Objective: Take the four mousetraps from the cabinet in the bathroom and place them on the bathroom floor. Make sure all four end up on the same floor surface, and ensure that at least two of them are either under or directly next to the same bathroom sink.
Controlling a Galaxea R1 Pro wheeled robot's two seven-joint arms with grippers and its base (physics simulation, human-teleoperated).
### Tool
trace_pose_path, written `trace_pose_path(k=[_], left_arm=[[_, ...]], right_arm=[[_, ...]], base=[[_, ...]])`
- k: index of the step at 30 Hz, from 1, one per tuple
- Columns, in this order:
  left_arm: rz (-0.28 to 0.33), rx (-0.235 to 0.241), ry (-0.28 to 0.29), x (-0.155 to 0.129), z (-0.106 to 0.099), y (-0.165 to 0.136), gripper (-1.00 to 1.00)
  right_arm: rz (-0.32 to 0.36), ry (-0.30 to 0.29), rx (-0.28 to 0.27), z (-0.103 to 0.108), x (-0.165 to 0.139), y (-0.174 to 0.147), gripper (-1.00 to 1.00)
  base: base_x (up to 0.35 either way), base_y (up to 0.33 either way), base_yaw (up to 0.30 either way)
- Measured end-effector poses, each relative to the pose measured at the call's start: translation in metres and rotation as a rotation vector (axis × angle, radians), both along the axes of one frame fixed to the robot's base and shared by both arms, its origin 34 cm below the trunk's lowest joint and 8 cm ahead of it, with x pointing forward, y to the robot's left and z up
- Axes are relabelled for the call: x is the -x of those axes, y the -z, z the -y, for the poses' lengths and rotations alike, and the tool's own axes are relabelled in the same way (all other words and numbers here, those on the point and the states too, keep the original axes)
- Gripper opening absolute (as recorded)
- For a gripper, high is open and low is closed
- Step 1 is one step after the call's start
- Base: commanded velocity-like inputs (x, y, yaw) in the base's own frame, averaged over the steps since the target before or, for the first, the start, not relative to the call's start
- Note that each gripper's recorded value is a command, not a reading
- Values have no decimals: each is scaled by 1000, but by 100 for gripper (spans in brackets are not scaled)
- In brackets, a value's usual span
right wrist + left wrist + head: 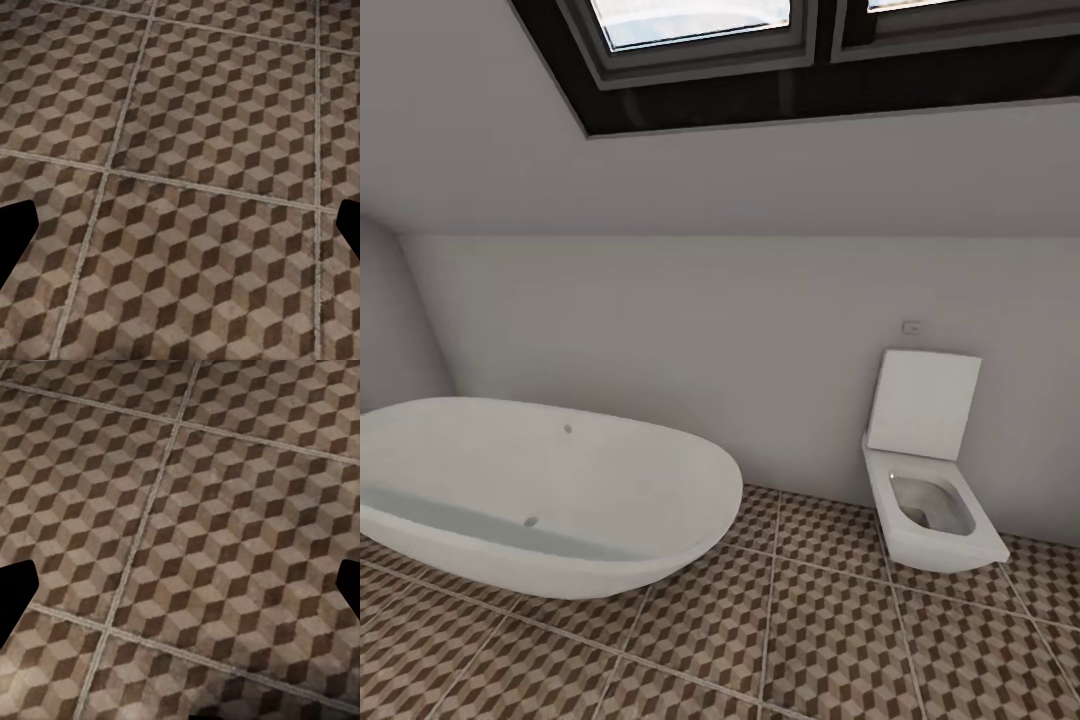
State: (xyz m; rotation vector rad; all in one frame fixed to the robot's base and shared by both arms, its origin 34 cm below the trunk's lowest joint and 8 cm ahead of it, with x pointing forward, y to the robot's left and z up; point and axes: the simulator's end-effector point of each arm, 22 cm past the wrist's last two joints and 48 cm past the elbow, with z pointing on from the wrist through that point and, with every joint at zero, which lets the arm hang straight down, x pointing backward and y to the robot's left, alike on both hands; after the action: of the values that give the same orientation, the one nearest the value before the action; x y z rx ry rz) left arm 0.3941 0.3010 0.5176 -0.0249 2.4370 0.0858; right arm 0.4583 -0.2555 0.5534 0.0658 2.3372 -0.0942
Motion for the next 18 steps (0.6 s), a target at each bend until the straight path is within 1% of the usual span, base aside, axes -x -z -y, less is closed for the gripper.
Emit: trace_pose_path(k=[3, 6, 12, 18], left_arm=[[-1, 3, 0, 1, 2, 1, 100], [-4, 5, 0, 2, 4, 1, 100], [-7, 10, 0, 3, 7, 2, 100], [-6, 11, 0, 3, 8, 2, 100]], right_arm=[[0, 0, -1, 0, 0, 0, 100], [0, -1, -1, 0, 0, 0, 100], [3, -1, -2, 0, -1, -1, 100], [21, -1, -2, 0, -4, -4, 100]], base=[[0, 0, -94], [0, 0, -185], [0, 0, -242], [0, 0, -266]])
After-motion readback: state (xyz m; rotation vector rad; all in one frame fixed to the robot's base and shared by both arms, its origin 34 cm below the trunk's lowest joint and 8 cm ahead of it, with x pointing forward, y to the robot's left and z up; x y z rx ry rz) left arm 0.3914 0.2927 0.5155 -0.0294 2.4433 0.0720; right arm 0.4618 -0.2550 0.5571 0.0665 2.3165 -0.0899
